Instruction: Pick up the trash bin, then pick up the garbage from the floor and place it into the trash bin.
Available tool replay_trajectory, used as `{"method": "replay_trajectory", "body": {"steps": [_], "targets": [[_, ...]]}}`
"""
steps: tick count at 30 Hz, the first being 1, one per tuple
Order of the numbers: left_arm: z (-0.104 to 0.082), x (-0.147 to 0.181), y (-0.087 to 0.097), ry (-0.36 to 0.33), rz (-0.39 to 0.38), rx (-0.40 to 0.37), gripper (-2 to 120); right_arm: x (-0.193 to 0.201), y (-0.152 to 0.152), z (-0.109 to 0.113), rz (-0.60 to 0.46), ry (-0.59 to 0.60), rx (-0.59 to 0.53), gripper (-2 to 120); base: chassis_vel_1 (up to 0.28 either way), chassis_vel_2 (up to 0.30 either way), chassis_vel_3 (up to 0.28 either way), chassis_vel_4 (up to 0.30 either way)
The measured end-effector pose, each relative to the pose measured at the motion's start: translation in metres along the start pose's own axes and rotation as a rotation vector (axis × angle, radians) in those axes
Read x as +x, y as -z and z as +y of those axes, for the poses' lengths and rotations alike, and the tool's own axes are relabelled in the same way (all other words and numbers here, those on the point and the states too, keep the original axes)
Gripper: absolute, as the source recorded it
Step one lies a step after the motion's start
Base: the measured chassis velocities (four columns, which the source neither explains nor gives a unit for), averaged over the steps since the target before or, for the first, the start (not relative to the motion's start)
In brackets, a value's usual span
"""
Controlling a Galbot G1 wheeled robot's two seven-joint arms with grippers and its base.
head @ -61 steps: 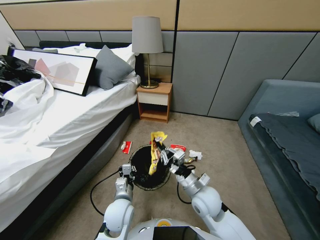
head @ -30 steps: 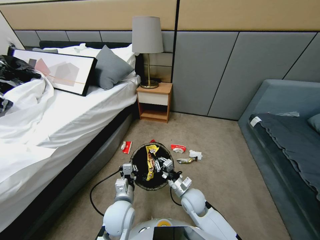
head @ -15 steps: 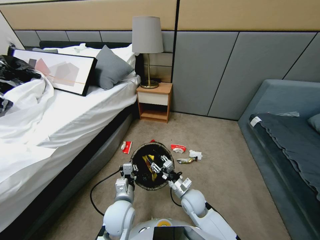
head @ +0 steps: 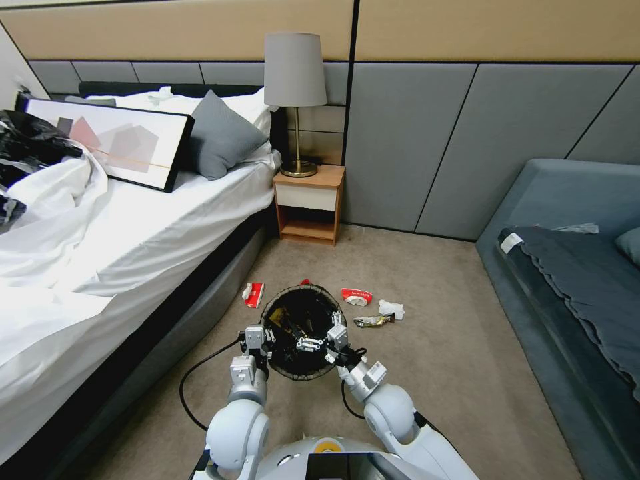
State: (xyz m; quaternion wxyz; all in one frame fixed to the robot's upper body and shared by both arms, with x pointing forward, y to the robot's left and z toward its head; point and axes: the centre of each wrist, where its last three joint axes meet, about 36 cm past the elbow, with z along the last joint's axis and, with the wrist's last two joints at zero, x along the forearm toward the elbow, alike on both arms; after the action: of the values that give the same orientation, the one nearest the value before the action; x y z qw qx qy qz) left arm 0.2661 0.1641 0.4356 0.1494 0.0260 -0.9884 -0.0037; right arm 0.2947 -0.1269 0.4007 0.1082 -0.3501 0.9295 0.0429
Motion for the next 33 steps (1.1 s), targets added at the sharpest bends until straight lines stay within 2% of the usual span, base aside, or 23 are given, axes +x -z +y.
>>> {"method": "replay_trajectory", "body": {"steps": [3, 4, 6, 7, 10, 12, 15, 16, 19, 26, 33], "targets": [[0.002, -0.003, -0.003, 0.008, 0.008, -0.006, 1, 0.002, 0.026, 0.001, -0.057, -0.043, 0.027, 100, 0.0, 0.0, 0.0, 0.0], [0.002, -0.003, -0.003, 0.008, 0.008, -0.006, 1, 0.002, 0.026, 0.001, -0.057, -0.043, 0.027, 100, 0.0, 0.0, 0.0, 0.0], [0.004, -0.005, -0.005, 0.013, 0.011, -0.005, 1, 0.005, 0.046, 0.001, -0.112, -0.132, 0.064, 100, 0.0, 0.0, 0.0, 0.0], [0.004, -0.005, -0.005, 0.013, 0.011, -0.005, 1, 0.005, 0.046, 0.001, -0.112, -0.132, 0.064, 100, 0.0, 0.0, 0.0, 0.0], [0.005, -0.005, -0.005, 0.019, 0.012, -0.005, 1, 0.01, 0.065, 0.002, -0.155, -0.283, 0.075, 100, 0.0, 0.0, 0.0, 0.0], [0.006, -0.005, -0.005, 0.021, 0.013, -0.005, 1, 0.014, 0.067, 0.002, -0.156, -0.329, 0.068, 100, 0.0, 0.0, 0.0, 0.0], [0.007, -0.005, -0.005, 0.026, 0.014, -0.005, 1, 0.033, 0.062, 0.001, -0.14, -0.464, 0.072, 100, 0.0, 0.0, 0.0, 0.0], [0.007, -0.005, -0.005, 0.026, 0.014, -0.005, 1, 0.033, 0.062, 0.001, -0.14, -0.464, 0.072, 100, 0.0, 0.0, 0.0, 0.0], [0.007, -0.006, -0.006, 0.023, 0.013, -0.009, 1, 0.052, 0.053, -0.005, -0.133, -0.561, 0.118, 100, 0.0, 0.0, 0.0, 0.0], [0.008, -0.007, -0.005, 0.028, 0.01, -0.002, 1, 0.071, 0.035, -0.007, -0.13, -0.65, 0.166, 100, 0.0, 0.0, 0.0, 0.0], [0.01, -0.006, -0.004, 0.031, 0.005, 0.002, 1, 0.076, 0.017, -0.002, -0.108, -0.685, 0.138, 100, 0.0, 0.0, 0.0, 0.0]]}}
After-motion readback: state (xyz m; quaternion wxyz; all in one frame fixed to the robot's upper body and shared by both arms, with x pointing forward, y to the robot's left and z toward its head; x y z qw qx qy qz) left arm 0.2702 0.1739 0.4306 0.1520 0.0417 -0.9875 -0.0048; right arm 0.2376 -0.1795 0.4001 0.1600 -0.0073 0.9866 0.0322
